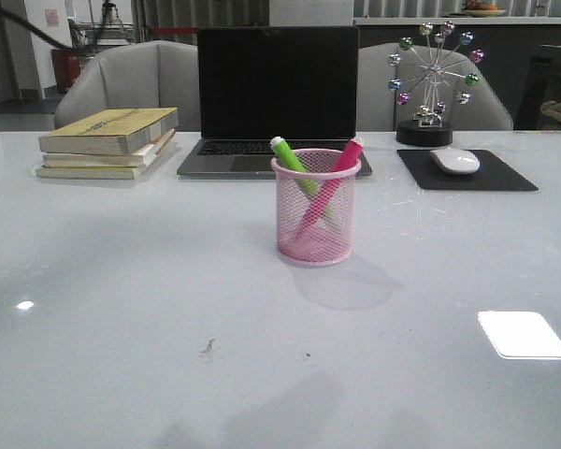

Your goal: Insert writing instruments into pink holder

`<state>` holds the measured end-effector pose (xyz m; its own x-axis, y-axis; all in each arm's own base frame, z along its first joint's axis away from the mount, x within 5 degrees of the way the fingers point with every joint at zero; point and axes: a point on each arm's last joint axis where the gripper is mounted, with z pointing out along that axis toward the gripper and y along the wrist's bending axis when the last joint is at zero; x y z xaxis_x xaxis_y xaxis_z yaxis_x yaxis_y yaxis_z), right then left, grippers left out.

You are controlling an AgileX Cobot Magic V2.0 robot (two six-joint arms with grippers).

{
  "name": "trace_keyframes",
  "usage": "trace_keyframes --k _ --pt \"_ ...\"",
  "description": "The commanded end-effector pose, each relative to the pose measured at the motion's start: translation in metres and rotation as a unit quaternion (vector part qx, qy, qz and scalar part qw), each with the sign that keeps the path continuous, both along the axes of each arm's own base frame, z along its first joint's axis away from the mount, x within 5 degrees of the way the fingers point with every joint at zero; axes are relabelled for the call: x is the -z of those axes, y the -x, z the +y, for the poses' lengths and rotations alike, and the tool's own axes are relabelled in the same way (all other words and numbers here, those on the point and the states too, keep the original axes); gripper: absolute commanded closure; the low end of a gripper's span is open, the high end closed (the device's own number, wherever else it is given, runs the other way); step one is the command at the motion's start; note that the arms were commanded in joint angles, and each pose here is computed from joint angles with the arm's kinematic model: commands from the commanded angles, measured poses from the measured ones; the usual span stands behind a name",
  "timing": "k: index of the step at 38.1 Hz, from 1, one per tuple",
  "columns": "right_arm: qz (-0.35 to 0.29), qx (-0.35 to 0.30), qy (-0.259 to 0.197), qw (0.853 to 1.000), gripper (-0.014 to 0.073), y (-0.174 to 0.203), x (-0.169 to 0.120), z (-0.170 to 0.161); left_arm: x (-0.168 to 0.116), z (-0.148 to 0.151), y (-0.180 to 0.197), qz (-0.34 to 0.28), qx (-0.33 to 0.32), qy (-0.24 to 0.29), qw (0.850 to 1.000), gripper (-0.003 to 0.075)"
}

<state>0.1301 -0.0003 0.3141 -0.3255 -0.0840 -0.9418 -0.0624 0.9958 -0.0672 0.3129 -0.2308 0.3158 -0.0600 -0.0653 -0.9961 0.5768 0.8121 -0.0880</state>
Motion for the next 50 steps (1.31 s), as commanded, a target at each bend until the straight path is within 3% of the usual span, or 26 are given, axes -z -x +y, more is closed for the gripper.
trace_keyframes --k 1,18,24,36,50 --pt "-0.054 0.013 0.008 0.998 0.02 -0.001 -0.017 -0.003 -0.055 0.026 0.017 -0.059 -0.015 0.007 0.998 0.0342" --pt "-0.054 0.013 0.008 0.998 0.02 -0.001 -0.017 -0.003 -0.11 0.127 0.065 0.008 -0.105 -0.082 0.991 0.0401" --pt "-0.054 0.013 0.008 0.998 0.02 -0.001 -0.017 -0.003 -0.121 0.166 0.097 -0.004 -0.158 -0.1 0.982 0.0402" --pt "-0.054 0.013 0.008 0.998 0.02 -0.001 -0.017 -0.003 -0.078 0.207 0.162 0.003 -0.225 -0.099 0.969 0.0402" --pt "-0.054 0.013 0.008 0.998 0.02 -0.001 -0.017 -0.003 -0.031 0.216 0.201 0.033 -0.233 -0.1 0.967 0.0431"
